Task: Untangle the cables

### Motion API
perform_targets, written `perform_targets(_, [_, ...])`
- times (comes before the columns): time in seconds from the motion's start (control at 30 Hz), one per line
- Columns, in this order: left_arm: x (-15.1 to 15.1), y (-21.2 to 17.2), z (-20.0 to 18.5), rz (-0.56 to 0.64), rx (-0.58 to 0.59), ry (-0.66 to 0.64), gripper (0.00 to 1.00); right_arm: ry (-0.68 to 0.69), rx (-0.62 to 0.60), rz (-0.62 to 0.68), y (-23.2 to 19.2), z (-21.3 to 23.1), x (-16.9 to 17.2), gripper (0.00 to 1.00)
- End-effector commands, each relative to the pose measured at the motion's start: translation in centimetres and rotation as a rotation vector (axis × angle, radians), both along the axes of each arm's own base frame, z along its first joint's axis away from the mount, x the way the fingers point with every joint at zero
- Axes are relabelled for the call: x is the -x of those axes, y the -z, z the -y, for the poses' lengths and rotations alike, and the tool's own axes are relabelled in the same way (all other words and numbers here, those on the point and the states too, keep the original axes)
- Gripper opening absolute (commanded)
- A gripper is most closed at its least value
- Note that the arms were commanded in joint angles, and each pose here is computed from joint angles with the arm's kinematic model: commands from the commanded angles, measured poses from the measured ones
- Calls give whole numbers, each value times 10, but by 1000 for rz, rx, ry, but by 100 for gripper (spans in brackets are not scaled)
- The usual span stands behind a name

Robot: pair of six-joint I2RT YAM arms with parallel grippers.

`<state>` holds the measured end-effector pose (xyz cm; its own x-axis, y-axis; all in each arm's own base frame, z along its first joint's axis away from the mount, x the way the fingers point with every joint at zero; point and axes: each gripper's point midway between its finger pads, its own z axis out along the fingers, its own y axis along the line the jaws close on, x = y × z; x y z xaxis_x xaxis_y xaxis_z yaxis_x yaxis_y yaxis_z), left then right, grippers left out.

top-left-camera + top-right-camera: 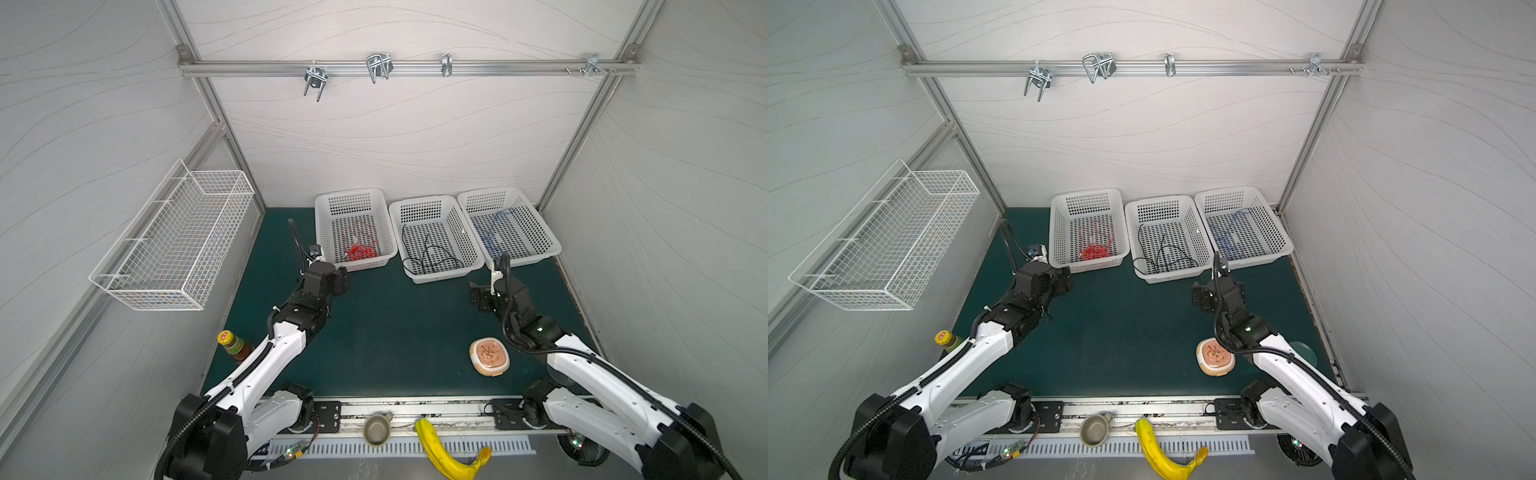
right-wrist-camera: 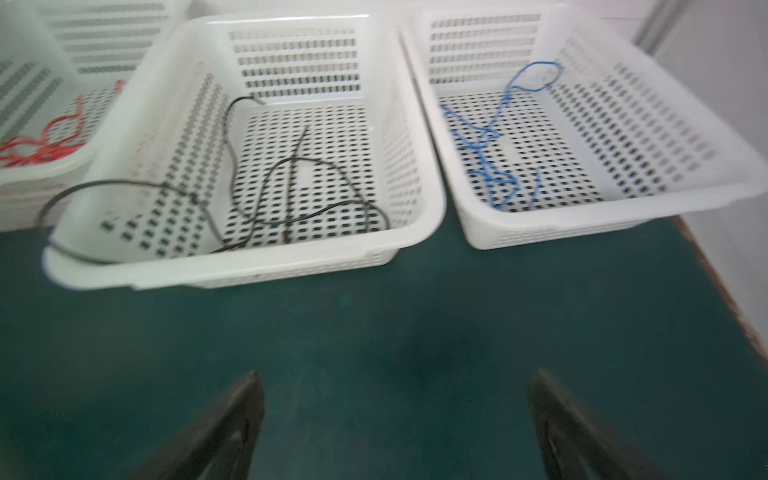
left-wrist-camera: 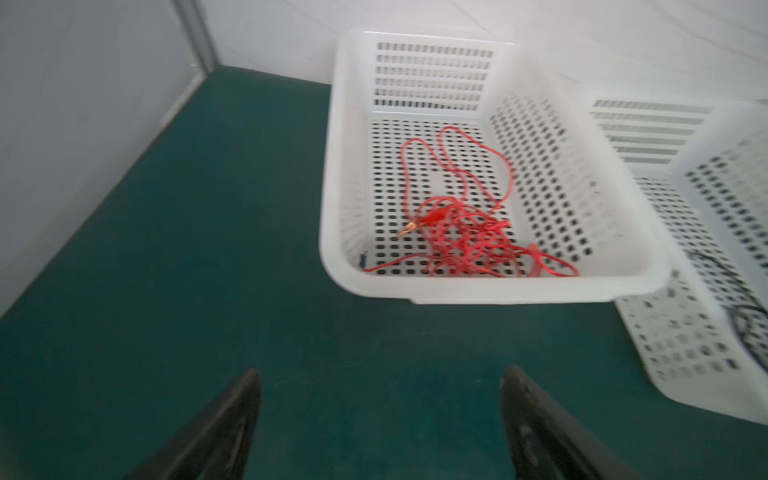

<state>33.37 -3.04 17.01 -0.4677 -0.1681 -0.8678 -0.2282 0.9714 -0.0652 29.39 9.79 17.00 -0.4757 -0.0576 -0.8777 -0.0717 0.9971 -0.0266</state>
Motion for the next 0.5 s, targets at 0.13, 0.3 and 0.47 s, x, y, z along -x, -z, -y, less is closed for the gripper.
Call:
perform_targets(0.13, [2, 19, -29, 26, -106, -151, 91, 120, 88, 75, 27, 57, -27, 99])
perform_targets(0.3, [-4, 13, -23, 71, -118, -101, 91, 68, 84, 127, 43, 58, -45, 99])
perform_targets(0.47, [-5, 12, -19, 95, -113, -64, 91, 3, 40, 137, 53, 56, -62, 99])
